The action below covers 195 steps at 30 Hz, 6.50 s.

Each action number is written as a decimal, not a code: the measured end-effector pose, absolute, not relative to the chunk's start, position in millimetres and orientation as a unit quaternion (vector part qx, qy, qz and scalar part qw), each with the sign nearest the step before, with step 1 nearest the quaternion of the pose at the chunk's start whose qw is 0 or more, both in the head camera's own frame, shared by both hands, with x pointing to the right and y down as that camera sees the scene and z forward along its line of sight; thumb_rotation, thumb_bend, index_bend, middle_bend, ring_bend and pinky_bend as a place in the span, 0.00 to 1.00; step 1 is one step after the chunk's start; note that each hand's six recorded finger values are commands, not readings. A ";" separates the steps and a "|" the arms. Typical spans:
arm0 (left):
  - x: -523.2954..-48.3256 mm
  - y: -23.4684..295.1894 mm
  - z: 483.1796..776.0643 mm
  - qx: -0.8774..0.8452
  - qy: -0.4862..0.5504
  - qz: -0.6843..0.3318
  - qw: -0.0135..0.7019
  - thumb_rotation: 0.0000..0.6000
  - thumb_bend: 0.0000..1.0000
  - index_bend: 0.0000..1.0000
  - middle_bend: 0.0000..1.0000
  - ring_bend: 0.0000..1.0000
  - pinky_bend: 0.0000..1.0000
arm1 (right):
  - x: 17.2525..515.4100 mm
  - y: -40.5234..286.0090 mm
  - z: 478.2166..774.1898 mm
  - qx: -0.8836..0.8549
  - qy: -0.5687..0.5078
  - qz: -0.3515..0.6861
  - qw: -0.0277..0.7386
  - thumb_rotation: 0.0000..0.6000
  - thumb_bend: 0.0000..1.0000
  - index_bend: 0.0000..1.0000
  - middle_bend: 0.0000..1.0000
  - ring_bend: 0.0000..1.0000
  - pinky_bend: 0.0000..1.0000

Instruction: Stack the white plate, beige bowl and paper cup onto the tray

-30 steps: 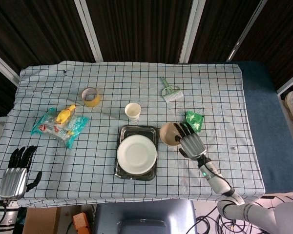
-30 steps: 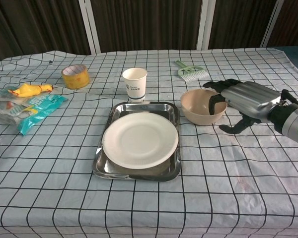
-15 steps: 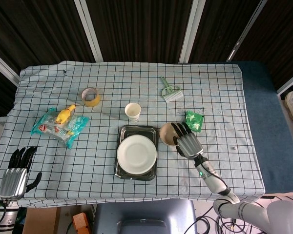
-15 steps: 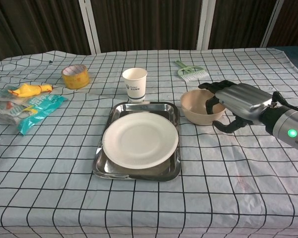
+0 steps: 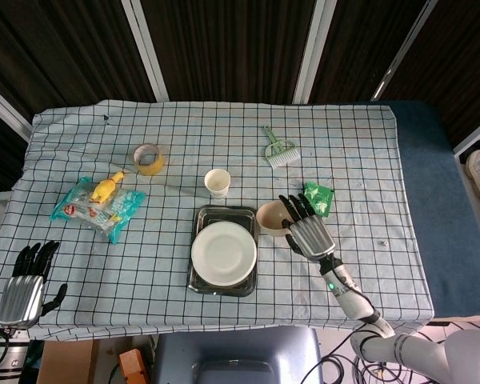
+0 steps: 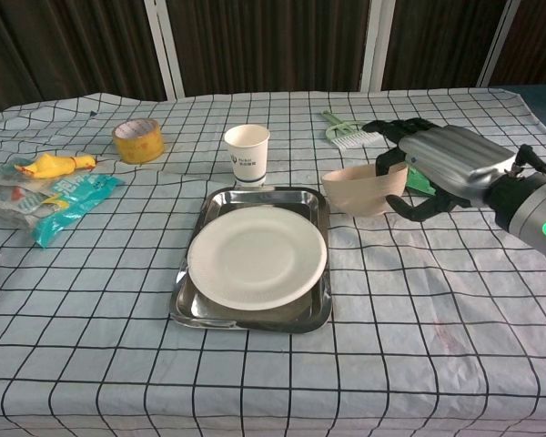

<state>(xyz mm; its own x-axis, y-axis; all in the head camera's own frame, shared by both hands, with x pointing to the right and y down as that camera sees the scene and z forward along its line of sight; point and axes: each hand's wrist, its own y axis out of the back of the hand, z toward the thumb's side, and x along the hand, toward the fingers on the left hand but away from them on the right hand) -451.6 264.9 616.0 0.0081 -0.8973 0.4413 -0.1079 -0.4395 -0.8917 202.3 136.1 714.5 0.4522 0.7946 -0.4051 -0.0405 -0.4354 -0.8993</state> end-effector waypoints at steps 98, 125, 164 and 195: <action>-493.0 245.7 612.5 -0.599 0.433 -0.607 0.291 1.00 0.37 0.00 0.06 0.00 0.00 | 43.7 41.0 752.1 -0.643 -0.259 0.504 0.515 1.00 0.34 0.31 0.00 0.00 0.00; -498.9 243.7 611.8 -0.596 0.432 -0.614 0.284 1.00 0.38 0.00 0.05 0.00 0.00 | 22.4 40.8 760.0 -0.644 -0.243 0.508 0.518 1.00 0.34 0.68 0.04 0.00 0.00; -480.3 254.4 618.7 -0.601 0.403 -0.620 0.304 1.00 0.38 0.00 0.05 0.00 0.00 | 117.1 127.3 608.0 -0.718 -0.182 0.403 0.538 1.00 0.34 0.65 0.04 0.00 0.00; -477.9 256.8 613.4 -0.608 0.408 -0.609 0.305 1.00 0.38 0.00 0.05 0.00 0.00 | 61.0 161.5 673.9 -0.744 -0.101 0.414 0.515 1.00 0.34 0.59 0.05 0.00 0.00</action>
<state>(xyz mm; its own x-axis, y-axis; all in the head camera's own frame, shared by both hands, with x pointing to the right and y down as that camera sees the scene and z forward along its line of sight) -477.9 256.8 613.4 -0.0734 -0.8680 0.4911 -0.1243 -0.4806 -0.8681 61.0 161.5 673.9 0.6367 0.5763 -0.5123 -0.2764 -0.4496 -0.8494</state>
